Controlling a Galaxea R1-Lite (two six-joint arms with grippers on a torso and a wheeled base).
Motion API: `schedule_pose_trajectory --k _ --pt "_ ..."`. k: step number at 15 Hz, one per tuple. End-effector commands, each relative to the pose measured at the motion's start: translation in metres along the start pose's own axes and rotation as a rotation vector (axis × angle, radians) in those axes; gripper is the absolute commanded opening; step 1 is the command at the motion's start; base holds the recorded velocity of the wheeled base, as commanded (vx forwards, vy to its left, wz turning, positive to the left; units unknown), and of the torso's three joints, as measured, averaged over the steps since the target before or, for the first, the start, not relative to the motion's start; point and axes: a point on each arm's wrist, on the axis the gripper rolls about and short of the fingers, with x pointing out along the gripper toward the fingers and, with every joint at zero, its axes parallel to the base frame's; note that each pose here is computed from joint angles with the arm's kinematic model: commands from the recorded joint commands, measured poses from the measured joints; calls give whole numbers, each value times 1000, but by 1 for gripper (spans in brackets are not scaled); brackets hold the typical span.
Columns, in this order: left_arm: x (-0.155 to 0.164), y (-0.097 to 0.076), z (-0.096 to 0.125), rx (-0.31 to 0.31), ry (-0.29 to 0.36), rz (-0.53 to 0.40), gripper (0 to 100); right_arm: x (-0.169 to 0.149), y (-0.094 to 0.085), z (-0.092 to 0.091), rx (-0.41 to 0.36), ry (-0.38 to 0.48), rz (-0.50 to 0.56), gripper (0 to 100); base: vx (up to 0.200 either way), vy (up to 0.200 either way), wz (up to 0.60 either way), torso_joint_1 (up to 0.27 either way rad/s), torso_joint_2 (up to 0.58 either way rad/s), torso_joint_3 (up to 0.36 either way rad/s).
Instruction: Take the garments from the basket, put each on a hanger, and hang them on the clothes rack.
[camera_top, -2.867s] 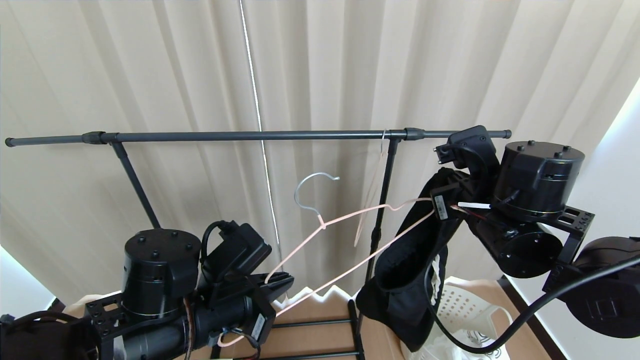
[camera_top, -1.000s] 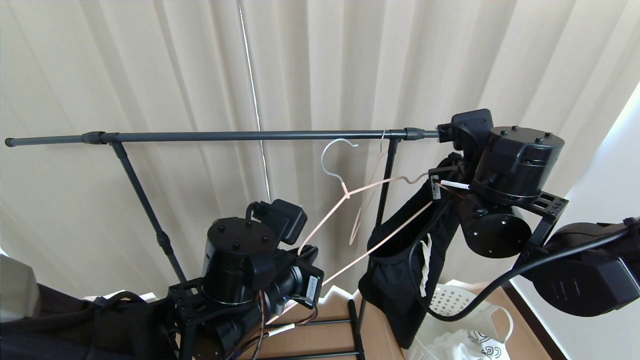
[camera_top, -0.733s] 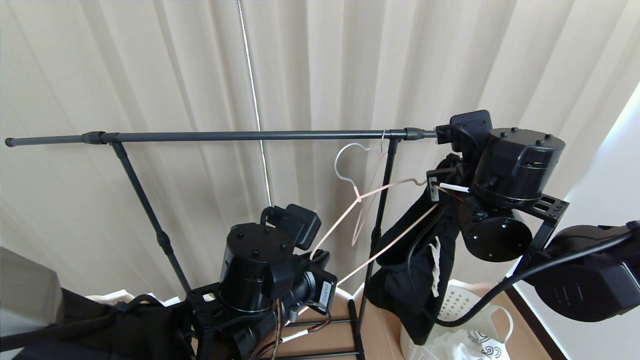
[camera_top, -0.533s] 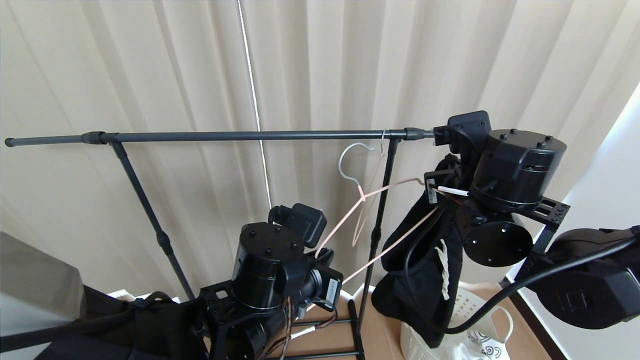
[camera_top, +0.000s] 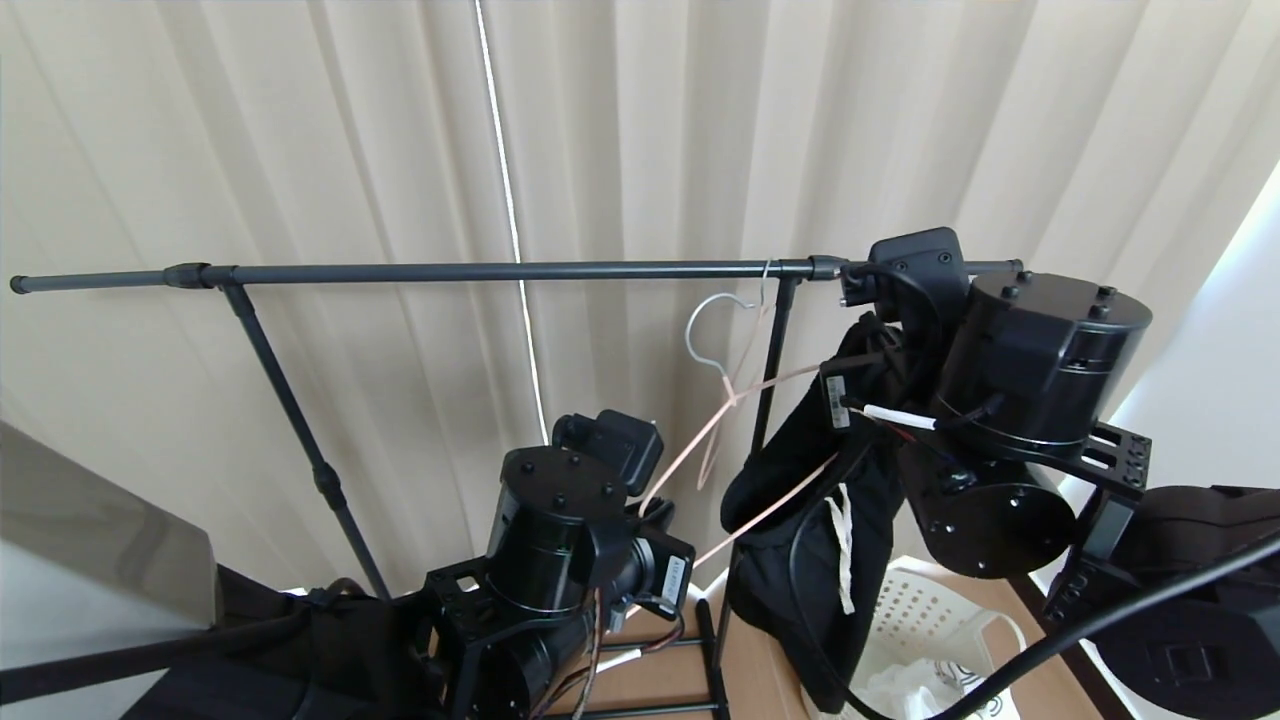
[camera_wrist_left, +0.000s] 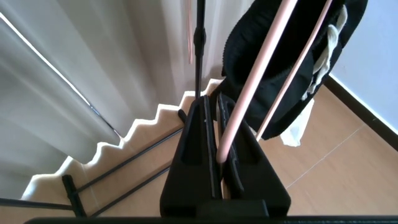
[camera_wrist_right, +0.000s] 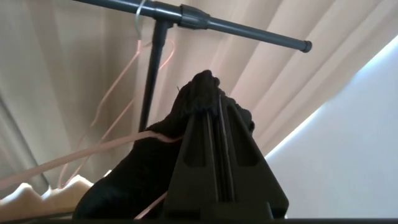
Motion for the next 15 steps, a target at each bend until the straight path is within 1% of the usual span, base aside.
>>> schedule_pose_trajectory --k 1,3,4,6,7,8,10,15 --pt "2 0 -2 2 5 1 0 -18 8 2 -1 -16 60 0 0 0 0 0 0 0" --pt "2 0 -2 -2 5 3 0 -38 16 2 -10 -28 128 0 0 0 0 0 0 0" --pt "2 0 -2 -3 5 3 0 -41 18 2 -10 -32 142 0 0 0 0 0 0 0" --pt "2 1 -2 -5 7 4 0 -66 22 3 5 -64 237 0 0 0 0 0 0 0" --pt "2 1 -3 -4 10 5 0 -79 22 2 15 -92 328 0 0 0 0 0 0 0" --pt "1 1 -3 -3 10 5 0 -89 18 3 22 -123 425 0 0 0 0 0 0 0" --pt "1 1 -2 -4 8 4 0 -92 14 8 41 -140 444 0 0 0 0 0 0 0" --pt "0 1 -1 -7 -1 10 0 -86 9 11 53 -142 417 0 0 0 0 0 0 0"
